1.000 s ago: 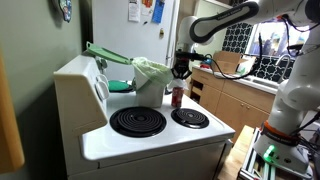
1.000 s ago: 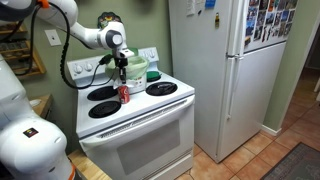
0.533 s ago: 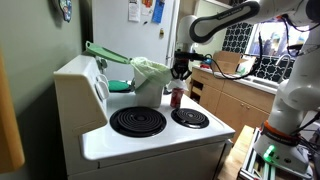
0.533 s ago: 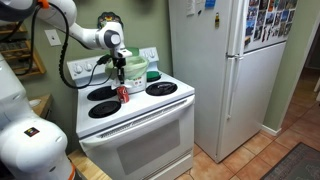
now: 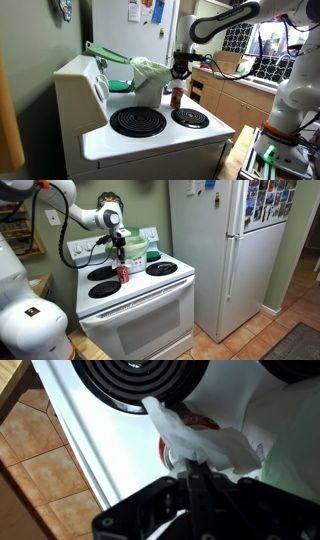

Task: Use the paper towel to lift the coke can and throw it in the bin

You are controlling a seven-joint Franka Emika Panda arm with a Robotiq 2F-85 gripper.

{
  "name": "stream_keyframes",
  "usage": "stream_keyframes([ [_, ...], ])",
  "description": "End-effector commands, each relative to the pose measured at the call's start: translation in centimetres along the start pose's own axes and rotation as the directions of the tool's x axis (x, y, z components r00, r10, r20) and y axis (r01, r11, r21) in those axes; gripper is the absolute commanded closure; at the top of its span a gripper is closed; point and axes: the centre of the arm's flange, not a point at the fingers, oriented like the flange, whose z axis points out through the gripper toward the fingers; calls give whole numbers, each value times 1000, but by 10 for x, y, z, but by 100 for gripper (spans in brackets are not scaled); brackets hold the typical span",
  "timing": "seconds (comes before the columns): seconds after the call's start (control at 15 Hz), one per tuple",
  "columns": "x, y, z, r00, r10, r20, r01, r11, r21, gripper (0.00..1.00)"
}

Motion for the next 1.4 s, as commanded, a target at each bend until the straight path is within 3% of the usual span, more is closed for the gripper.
stream_keyframes([
  [0.0, -7, -3, 5, 1000, 11, 0, -11, 999, -30, 73],
  [0.53, -13, 3, -14, 1000, 3, -25, -3, 1000, 3, 18],
  [0.6, -13, 3, -15, 1000, 3, -29, -3, 1000, 2, 27],
  [1.0, -9, 7, -24, 999, 0, -53, 1, 1000, 24, 41],
  [1.13, -8, 8, -28, 998, -1, -65, 3, 999, 38, 53],
  [1.27, -9, 7, -28, 998, -10, -65, 14, 998, 61, 77],
  [1.33, -10, 7, -26, 998, -15, -62, 19, 997, 72, 85],
])
